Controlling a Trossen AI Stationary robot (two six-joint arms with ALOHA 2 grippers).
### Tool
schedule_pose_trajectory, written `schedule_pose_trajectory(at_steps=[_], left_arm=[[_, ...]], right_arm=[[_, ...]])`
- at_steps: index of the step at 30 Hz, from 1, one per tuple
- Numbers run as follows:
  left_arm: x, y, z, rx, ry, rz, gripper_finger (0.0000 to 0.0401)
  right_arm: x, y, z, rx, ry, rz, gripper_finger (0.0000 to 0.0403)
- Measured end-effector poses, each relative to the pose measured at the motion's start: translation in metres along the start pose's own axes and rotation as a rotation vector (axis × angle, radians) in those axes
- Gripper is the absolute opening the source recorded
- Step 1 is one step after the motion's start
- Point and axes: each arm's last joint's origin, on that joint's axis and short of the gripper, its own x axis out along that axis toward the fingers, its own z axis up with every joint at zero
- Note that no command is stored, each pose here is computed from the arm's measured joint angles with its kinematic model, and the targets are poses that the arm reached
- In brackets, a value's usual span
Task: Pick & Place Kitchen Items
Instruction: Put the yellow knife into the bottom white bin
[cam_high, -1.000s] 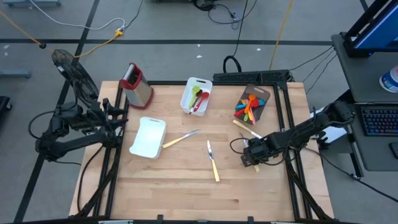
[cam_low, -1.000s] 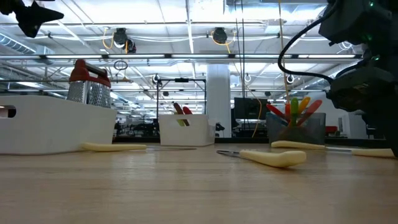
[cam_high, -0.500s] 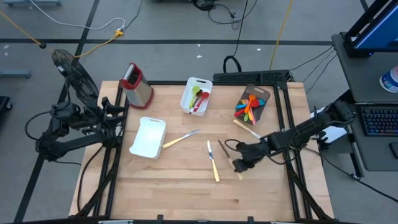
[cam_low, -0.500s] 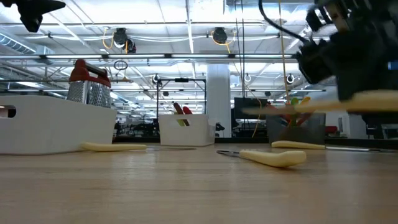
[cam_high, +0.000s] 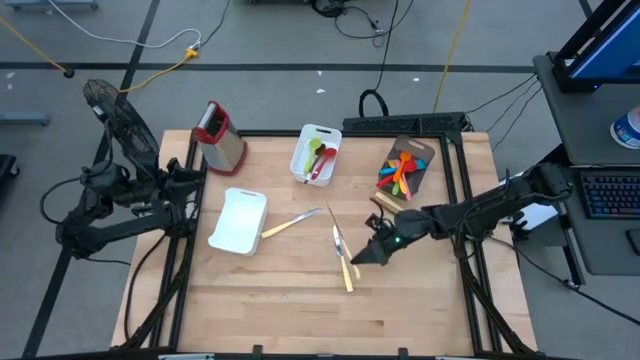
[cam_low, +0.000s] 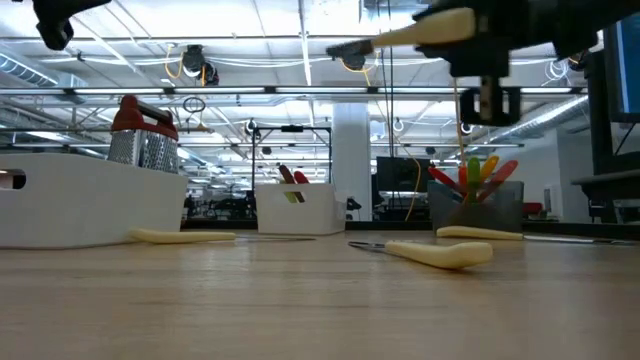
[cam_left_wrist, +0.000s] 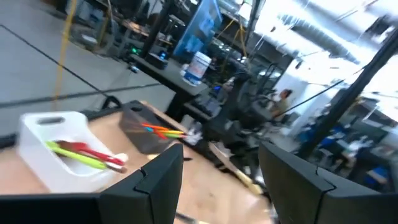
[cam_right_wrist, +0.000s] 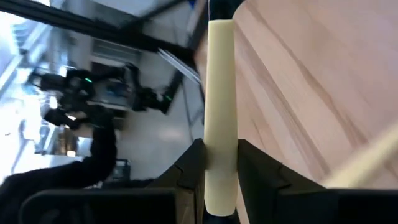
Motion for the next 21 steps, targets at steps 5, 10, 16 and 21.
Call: schedule_pose_trajectory(at_steps=[5,10,16,21], left_arm=[[0.023,-0.004,0.009,-0.084,0.027,-0.073,0.0216],[0.06,-0.004,0.015,-0.158,0.082,-0.096,0.0216],[0.107,0.0,0.016,-0.194,0.135,-0.142,0.0216],[0.14,-0.002,0.01,-0.2,0.169,-0.217,0.0216]], right_arm=[[-0.004,0.007,0.018,-0.089,-0.095,0.104,0.0062],[-0.009,0.014,0.032,-0.178,-0.165,0.196,0.0062],[-0.015,0.02,0.042,-0.264,-0.21,0.279,0.0062],[-0.019,0.026,0.047,-0.315,-0.209,0.365,0.0062]])
